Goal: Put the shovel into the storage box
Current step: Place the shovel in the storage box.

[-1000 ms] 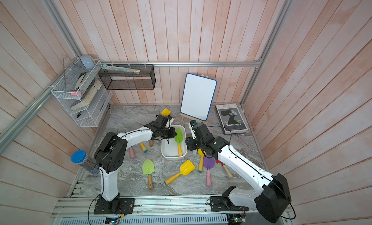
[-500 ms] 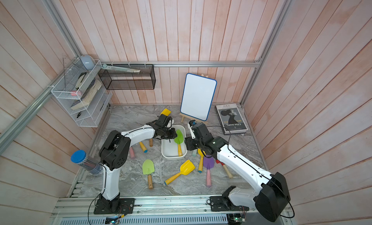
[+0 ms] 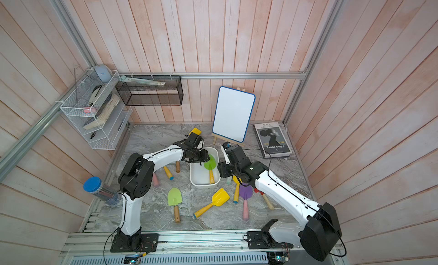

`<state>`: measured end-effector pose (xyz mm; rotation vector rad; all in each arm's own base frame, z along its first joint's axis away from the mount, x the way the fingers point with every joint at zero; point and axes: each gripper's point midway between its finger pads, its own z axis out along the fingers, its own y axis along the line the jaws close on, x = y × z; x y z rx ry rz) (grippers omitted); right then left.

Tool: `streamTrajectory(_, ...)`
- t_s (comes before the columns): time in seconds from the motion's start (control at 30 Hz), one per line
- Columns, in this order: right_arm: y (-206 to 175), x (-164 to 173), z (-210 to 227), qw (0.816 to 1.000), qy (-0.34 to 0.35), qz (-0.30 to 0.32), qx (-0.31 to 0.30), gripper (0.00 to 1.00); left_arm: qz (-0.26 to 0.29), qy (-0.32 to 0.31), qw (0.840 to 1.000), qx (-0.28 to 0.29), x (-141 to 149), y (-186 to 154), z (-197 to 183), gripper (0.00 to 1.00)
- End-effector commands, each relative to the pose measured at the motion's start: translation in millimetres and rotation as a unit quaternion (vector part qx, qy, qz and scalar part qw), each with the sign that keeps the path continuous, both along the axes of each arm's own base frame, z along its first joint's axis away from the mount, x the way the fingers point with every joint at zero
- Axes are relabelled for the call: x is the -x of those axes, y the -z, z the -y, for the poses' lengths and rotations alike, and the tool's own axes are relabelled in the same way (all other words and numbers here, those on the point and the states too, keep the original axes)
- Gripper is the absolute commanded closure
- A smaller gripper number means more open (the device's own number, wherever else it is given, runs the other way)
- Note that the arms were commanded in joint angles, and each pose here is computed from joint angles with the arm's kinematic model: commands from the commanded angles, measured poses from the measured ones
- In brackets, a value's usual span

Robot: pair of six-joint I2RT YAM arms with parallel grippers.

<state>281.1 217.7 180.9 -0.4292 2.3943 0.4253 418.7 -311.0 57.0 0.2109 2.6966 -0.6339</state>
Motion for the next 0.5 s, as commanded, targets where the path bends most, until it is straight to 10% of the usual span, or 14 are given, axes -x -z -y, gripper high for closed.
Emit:
streamTrajectory(0.0, 5.1, -3.0, 8.2, 1.0, 0.019, -0.006, 0.0, 0.38, 0.027, -0.001, 1.0, -0.009, -5.9, -19.4, 1.9, 0.43)
streamTrajectory(0.47, 50.1, 7.8, 144.7, 0.964, 0.244, -0.09, 0.051, 0.37, 0.195, 0.012, 0.976, 0.093, 20.8, -169.1, 1.7, 0.27)
